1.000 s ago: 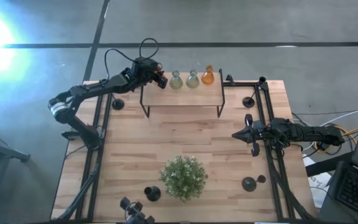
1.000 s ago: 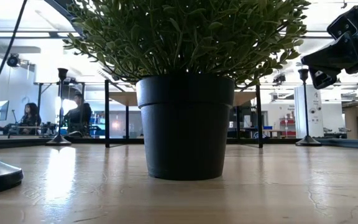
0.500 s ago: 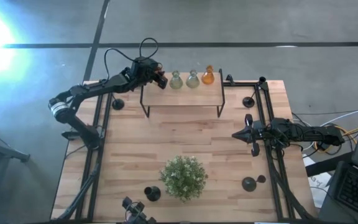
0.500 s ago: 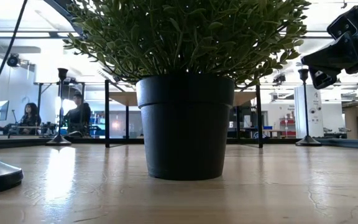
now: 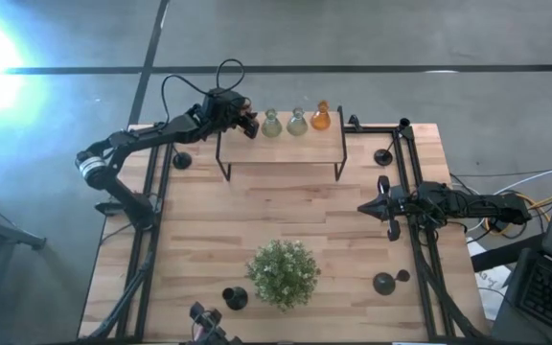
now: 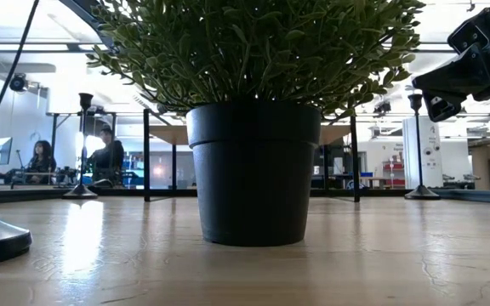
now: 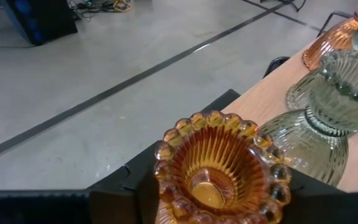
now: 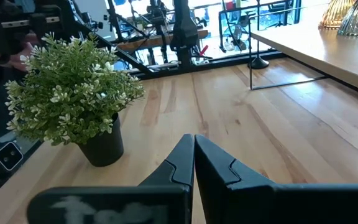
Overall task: Pick & Place candle stick holders
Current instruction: Put the orange glass candle holder on the shelf aligned with the other glass candle holder, then put the black candle holder on the shelf
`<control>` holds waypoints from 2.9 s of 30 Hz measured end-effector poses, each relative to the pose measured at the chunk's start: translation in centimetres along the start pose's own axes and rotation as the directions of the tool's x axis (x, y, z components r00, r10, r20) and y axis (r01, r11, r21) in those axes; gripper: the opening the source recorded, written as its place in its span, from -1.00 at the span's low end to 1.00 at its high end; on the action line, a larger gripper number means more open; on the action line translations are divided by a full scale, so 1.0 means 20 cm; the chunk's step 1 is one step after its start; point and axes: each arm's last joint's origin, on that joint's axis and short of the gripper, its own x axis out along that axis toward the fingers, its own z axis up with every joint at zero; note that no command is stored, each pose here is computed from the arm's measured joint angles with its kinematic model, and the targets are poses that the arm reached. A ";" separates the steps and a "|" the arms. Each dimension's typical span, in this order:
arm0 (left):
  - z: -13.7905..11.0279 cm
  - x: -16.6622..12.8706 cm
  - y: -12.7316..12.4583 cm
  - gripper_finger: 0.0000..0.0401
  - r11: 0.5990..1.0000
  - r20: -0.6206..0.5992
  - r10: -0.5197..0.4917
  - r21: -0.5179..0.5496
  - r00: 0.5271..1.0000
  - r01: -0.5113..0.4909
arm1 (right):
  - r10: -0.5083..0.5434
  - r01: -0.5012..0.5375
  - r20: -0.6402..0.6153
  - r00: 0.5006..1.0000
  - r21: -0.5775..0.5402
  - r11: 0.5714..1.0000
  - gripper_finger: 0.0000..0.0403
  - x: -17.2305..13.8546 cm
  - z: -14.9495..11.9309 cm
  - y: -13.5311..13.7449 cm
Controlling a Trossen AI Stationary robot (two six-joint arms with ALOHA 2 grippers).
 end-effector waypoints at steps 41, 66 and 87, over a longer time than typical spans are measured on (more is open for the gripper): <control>0.18 -0.77 0.02 0.28 0.943 0.083 -0.329 -0.026 0.941 0.332 | 0.000 0.000 0.000 1.000 0.000 1.000 -0.96 0.00 0.00 0.00; -0.22 -1.29 0.17 0.19 0.922 -0.412 0.180 -0.245 0.893 -0.299 | 0.000 0.000 0.000 1.000 0.000 1.000 -0.96 0.00 0.00 0.00; -0.61 -0.80 0.20 0.19 0.742 -0.396 0.500 -0.263 0.770 -0.617 | 0.000 0.000 0.000 1.000 0.000 1.000 -0.96 0.00 0.00 0.00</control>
